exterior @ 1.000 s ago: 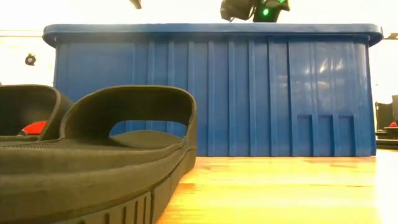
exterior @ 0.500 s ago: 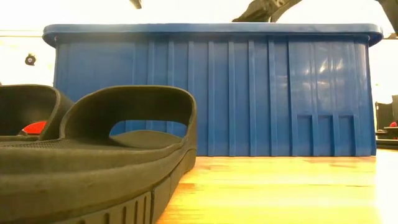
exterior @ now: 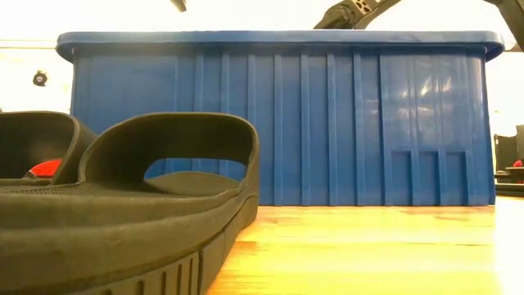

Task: Pick and place slides into bin
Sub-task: Put the pink slide into the blue container, then put the black slide into the blue container

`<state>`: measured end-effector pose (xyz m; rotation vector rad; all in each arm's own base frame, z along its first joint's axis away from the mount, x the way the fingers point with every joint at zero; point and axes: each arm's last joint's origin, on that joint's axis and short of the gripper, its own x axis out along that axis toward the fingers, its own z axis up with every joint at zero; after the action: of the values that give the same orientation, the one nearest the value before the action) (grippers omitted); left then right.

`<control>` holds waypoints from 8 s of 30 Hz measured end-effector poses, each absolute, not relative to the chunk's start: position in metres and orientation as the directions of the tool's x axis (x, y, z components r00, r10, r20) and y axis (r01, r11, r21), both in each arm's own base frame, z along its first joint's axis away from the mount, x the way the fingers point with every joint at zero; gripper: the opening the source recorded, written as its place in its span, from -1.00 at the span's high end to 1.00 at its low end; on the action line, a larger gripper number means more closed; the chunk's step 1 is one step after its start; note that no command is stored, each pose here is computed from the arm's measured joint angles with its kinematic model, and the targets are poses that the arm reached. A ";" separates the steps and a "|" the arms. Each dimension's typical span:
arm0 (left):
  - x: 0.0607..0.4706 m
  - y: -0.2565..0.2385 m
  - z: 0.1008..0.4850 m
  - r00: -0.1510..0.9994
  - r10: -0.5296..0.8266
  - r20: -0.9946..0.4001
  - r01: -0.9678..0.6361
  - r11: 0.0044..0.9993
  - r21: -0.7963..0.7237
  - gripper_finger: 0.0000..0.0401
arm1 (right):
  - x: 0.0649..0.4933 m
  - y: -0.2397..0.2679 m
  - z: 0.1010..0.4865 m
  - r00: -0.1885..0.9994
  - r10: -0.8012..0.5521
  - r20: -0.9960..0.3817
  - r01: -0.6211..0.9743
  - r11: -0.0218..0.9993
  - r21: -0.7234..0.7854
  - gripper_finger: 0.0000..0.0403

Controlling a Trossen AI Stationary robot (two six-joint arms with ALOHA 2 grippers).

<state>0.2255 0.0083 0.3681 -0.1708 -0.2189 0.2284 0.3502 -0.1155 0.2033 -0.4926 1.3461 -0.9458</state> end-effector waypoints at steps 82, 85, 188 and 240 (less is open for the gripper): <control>0.226 0.008 0.368 0.956 0.217 0.195 -0.181 0.965 -0.187 0.05 | 0.245 0.024 0.481 0.979 -0.179 -0.093 0.169 0.979 -0.112 0.11; 0.226 0.008 0.368 0.956 0.217 0.195 -0.181 0.965 -0.189 0.05 | 0.218 0.022 0.460 0.982 -0.172 -0.080 0.170 0.985 -0.030 0.19; 0.248 -0.195 0.259 0.293 0.142 -0.946 -0.088 0.989 0.121 0.98 | 0.176 0.014 0.315 0.943 -0.276 0.188 0.259 0.960 0.108 0.70; 0.363 0.088 0.265 0.261 0.825 -0.502 -0.579 0.550 0.603 1.00 | 0.136 0.008 0.368 0.873 -0.286 0.396 0.222 0.954 0.200 0.72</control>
<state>0.3626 0.0880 0.2654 0.3256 0.8830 0.9725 0.1360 0.0077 0.3678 0.1499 -0.4359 -0.2665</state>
